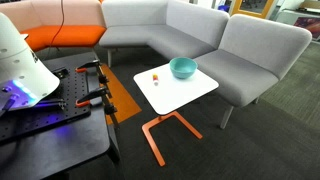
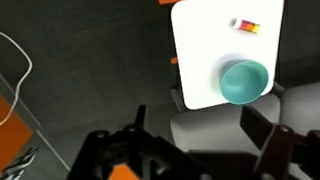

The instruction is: Put the glue stick in the green bowl

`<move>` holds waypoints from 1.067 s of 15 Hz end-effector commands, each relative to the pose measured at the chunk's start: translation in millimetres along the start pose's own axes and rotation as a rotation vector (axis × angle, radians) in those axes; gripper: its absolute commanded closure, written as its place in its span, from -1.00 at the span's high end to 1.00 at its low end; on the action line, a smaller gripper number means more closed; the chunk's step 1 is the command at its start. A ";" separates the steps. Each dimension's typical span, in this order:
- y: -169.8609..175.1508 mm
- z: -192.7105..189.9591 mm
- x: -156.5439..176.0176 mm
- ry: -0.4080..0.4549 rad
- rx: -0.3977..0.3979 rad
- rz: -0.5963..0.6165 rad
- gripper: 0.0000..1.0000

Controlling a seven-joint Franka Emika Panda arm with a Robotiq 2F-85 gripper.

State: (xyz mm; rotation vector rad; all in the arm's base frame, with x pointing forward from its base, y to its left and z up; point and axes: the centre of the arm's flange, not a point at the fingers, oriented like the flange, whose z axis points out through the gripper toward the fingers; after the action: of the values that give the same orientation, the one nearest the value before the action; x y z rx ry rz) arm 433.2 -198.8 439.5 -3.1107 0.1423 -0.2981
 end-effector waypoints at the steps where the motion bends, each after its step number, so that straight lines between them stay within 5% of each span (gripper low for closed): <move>1: 0.1 -0.2 0.1 0.001 0.000 0.000 1.00; 6: -13.1 7.9 3.5 0.007 -0.006 -0.043 1.00; 16: -196.8 170.1 -11.5 -0.028 0.035 -0.637 1.00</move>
State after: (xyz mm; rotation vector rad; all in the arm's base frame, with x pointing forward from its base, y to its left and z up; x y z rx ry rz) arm 463.6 -14.4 308.6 -3.0833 -0.6403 -0.2033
